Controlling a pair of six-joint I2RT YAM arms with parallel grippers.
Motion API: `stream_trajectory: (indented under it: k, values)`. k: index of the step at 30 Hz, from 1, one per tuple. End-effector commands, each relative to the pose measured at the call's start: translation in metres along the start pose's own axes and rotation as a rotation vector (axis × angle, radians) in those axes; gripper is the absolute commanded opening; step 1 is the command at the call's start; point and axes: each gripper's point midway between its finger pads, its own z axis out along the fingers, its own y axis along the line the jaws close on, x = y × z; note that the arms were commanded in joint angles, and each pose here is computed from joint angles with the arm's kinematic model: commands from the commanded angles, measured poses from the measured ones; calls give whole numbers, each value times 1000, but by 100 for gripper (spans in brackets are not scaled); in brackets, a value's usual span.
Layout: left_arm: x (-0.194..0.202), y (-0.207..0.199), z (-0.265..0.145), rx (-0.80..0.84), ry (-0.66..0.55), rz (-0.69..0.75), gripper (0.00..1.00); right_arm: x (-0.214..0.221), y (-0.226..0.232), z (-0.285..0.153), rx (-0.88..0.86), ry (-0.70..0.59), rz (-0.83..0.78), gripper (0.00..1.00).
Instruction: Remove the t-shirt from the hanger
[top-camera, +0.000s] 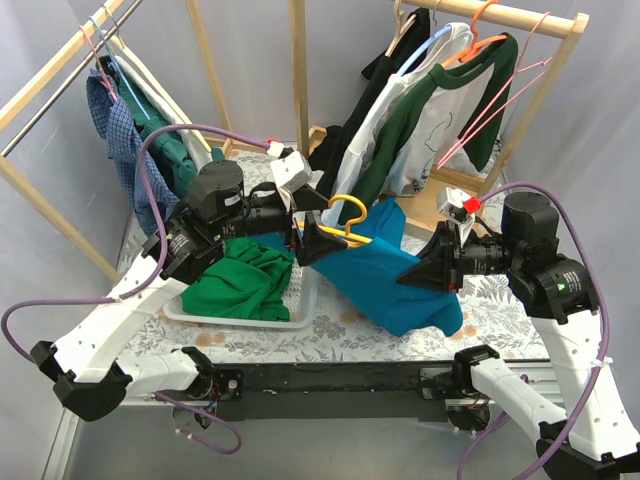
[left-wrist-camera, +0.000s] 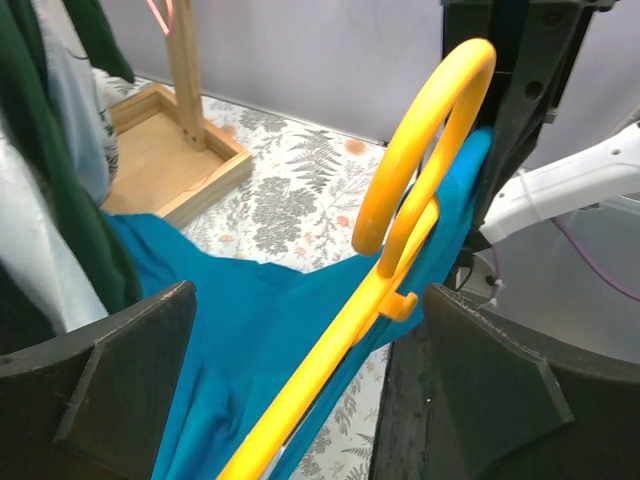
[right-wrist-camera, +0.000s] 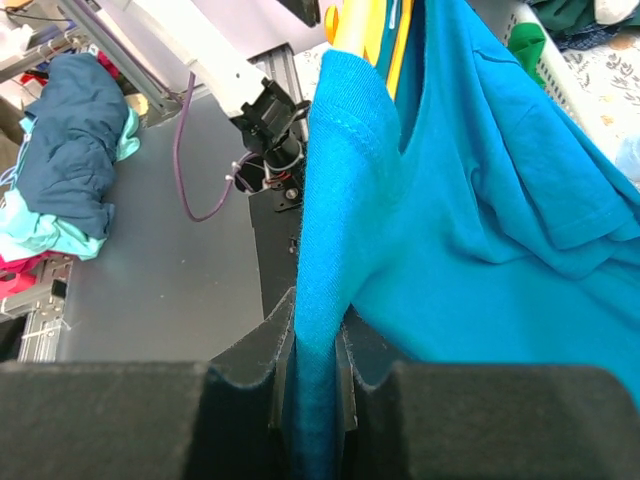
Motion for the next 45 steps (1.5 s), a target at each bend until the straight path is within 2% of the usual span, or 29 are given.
stream_trajectory:
  k: [1,4,6,17,26,27,28,30,31,37,41,42,44,45]
  values:
    - [-11,-17,1,93,-52,10,92,-6,12,1,-80,-27,-56,1]
    - [-9,-19,4,116,-45,-4,80,-5,13,1,-88,-32,-52,1]
    - [-7,-22,6,141,-39,-14,77,-4,13,2,-94,-33,-44,1]
    - [7,-28,14,203,-28,-66,69,-6,14,4,-121,-50,-49,1]
    - [6,-29,20,231,-29,-76,45,-4,14,5,-134,-50,-31,1]
    - [7,-29,21,240,-24,-80,42,-4,15,5,-137,-49,-31,1]
    - [7,-29,22,243,-22,-81,30,-4,15,5,-135,-51,-32,1]
    - [10,-29,23,243,-14,-90,14,-5,15,5,-135,-52,-35,1]
    - [10,-28,23,237,-16,-89,1,-5,14,5,-134,-52,-32,1]
    - [10,-27,20,221,-24,-74,0,-1,8,7,-103,-49,-24,1]
    - [6,-28,14,206,-44,-42,0,2,-8,7,-9,-54,-21,1]
    - [3,-29,12,202,-53,-30,0,1,-12,7,19,-59,-26,15]
    - [-1,-28,7,183,-69,-10,0,1,-22,6,85,-65,-31,35]
    - [-1,-25,6,159,-68,-6,0,0,-25,5,102,-69,-40,57]
